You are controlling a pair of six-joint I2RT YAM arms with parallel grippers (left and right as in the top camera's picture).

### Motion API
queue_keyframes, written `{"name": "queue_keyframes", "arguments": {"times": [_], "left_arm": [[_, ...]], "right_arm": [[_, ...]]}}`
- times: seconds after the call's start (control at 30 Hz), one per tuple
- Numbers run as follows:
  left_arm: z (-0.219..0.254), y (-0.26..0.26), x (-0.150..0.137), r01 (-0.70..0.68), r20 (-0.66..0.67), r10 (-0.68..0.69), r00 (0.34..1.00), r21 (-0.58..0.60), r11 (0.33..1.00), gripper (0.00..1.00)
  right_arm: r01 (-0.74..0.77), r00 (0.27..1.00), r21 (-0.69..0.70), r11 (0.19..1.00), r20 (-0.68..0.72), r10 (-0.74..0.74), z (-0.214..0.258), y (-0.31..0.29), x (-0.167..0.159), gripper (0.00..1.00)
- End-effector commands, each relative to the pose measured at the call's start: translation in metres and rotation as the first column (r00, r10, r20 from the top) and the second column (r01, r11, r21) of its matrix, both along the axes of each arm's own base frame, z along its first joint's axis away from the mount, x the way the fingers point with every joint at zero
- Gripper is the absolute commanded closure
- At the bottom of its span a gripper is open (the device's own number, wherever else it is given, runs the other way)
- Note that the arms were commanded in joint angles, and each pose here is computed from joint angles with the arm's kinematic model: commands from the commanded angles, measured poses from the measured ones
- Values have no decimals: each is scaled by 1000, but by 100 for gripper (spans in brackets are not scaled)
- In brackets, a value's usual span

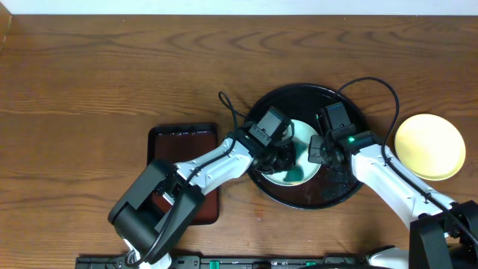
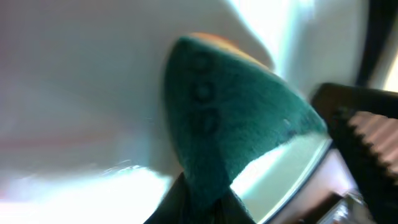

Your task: Clean dirty plates on tray and stack at the side

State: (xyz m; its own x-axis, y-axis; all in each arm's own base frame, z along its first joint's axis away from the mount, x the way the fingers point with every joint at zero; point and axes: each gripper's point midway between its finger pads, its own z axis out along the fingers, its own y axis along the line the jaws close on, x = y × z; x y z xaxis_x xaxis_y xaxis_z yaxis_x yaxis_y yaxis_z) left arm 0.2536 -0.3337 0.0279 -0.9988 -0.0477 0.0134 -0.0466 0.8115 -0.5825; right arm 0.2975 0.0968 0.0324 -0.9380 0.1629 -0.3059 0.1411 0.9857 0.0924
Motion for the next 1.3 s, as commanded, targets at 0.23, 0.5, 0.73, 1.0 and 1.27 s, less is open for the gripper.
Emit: {"name": "queue_keyframes", "arguments": {"times": [0.23, 0.5, 0.73, 1.0, 1.27], "left_arm": [[-44, 78, 7, -36, 135, -26, 990, 432, 901, 92], [-39, 119, 20, -119, 219, -24, 975, 613, 781, 92], [-20, 120, 31, -148, 255, -23, 967, 630, 762, 92], [-22, 104, 22, -129, 197, 20, 980, 559, 819, 92], [-22, 96, 19, -129, 174, 41, 984, 526, 841, 92]], "right_arm": [[25, 999, -2, 1000, 25, -25, 5, 1, 6, 99], [28, 1000, -20, 999, 12, -27, 3, -2, 2, 99], [24, 1000, -18, 1000, 13, -24, 4, -2, 3, 99], [-242, 969, 161, 957, 100, 228, 16, 47, 15, 79], [-252, 968, 205, 946, 44, 248, -9, 57, 13, 70]]}}
